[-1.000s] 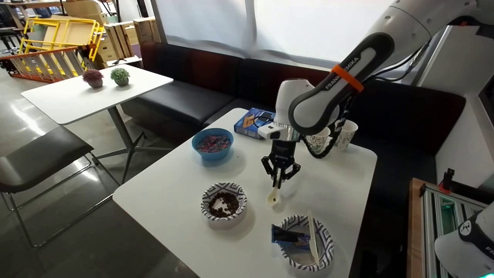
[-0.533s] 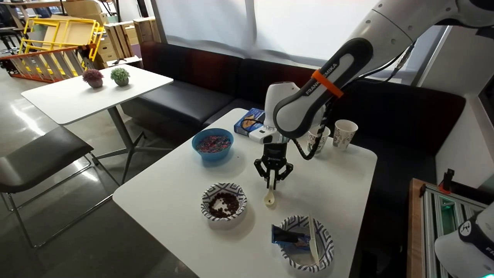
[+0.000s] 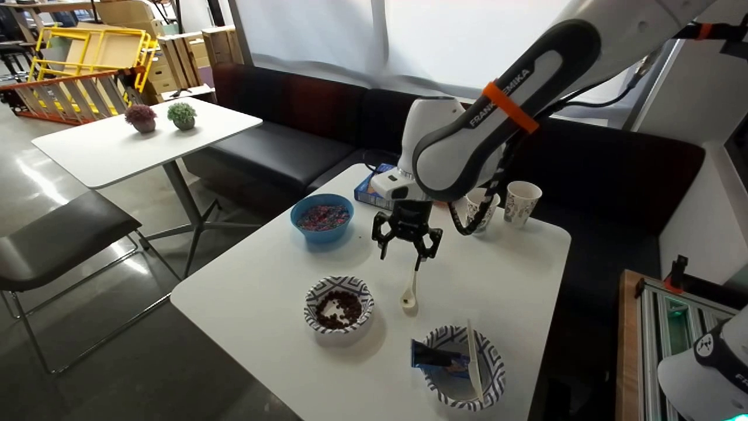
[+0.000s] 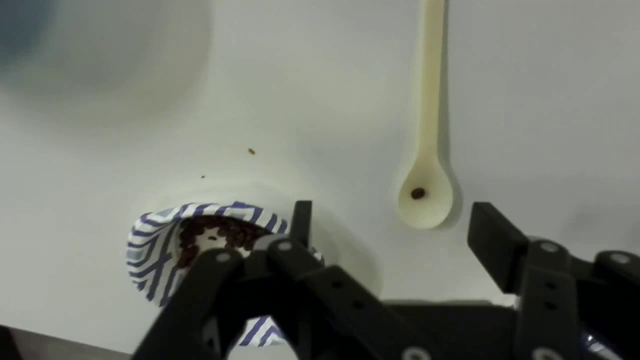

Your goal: Move the blue and white bowl to the left, then use the spoon to place some of its contents into the cup

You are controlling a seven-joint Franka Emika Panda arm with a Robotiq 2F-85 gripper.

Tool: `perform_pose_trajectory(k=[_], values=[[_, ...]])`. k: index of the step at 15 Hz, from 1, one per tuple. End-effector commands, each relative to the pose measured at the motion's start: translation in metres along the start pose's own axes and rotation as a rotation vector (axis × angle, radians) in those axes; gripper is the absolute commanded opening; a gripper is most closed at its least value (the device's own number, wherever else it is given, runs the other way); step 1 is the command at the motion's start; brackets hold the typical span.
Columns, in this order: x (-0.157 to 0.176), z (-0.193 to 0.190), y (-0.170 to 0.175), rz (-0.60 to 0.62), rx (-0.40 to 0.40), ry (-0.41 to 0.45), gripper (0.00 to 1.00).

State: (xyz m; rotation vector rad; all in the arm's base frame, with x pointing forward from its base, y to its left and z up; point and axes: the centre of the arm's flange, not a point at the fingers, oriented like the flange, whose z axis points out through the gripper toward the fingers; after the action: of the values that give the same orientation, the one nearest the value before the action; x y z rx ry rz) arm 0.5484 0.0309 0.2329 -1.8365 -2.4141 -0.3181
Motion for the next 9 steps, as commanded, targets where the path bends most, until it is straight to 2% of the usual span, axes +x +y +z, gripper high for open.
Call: perform_pose_trajectory(k=[1,3,5,6,7,9], values=[[0.038,-0.058,-0.051,0.162,-0.117,-0.044,1.0],[0.046,-0.079,-0.079,0.251,-0.177,-0.062,1.0],[0.044,-0.085,-0.112,0.334,-0.21,-0.12,1.0],[0.032,-0.067,-0.058,0.26,-0.183,-0.059,1.0],[0.033,-0.073,-0.068,0.268,-0.19,-0.074,1.0],[0.034,-0.076,-0.065,0.263,-0.199,-0.072,1.0]])
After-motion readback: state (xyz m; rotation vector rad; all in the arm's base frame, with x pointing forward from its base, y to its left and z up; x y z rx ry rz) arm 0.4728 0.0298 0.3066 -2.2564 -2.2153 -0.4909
